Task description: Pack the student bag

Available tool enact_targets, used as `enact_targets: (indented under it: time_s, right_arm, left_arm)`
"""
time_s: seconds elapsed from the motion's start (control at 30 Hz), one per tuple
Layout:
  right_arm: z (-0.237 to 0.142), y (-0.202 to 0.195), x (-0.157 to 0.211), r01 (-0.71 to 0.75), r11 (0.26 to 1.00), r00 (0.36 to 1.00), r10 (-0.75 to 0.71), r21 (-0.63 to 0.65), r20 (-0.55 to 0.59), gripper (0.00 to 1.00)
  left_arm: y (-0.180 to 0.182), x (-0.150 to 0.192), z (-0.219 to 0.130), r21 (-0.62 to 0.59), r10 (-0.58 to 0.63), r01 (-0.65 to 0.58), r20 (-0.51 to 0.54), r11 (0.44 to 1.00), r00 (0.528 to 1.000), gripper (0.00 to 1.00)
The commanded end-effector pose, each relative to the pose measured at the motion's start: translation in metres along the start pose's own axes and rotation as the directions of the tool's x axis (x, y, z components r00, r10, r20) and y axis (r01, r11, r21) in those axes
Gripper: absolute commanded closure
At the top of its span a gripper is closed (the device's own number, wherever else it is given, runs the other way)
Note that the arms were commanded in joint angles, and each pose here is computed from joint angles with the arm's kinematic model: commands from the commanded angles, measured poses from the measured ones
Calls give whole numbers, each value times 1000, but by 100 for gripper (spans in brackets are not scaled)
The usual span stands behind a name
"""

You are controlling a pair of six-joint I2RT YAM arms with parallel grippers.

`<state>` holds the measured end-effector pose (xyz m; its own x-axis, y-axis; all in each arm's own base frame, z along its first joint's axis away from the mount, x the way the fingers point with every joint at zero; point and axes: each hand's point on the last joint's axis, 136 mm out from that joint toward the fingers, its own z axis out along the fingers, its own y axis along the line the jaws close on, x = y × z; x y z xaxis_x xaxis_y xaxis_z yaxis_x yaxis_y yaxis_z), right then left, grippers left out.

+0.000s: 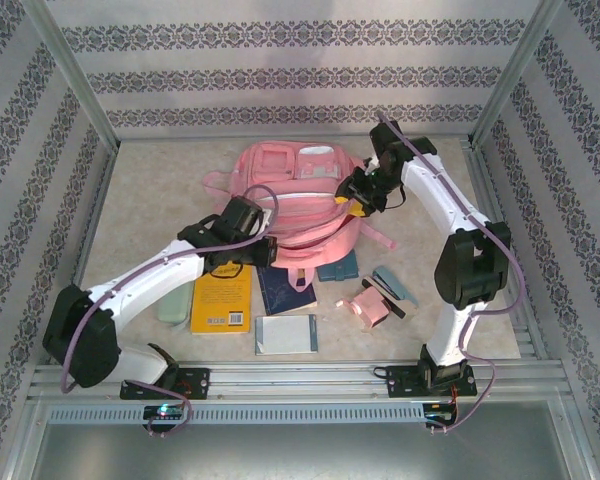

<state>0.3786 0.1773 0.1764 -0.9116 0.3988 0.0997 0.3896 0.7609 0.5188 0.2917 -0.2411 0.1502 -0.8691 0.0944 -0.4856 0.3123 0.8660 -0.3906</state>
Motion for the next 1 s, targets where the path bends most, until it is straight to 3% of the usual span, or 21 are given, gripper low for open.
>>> enact_targets:
  time_s: [0.0, 0.27, 0.53, 0.63, 0.97]
  right_arm:
    - [-27, -19, 7, -101, 989, 992, 92, 105, 91, 57]
    - [-48, -21, 42, -238, 971, 964, 240, -28, 111, 57]
    - [-22, 11, 85, -388, 905, 921, 384, -175, -58, 55]
    - [-5, 17, 98, -439, 882, 898, 424, -172, -118, 55]
    - [24, 19, 88, -500, 840, 866, 480, -209, -143, 55]
  left_arm:
    - [-42, -38, -7, 118, 11, -23, 95, 993, 995, 100]
    - [-71, -45, 4, 160, 50, -63, 81, 985, 995, 100]
    - [-83, -45, 13, 169, 67, -78, 70, 982, 995, 100]
    - [-86, -46, 14, 172, 71, -82, 69, 982, 995, 100]
    - [-90, -44, 15, 164, 87, -97, 72, 982, 994, 100]
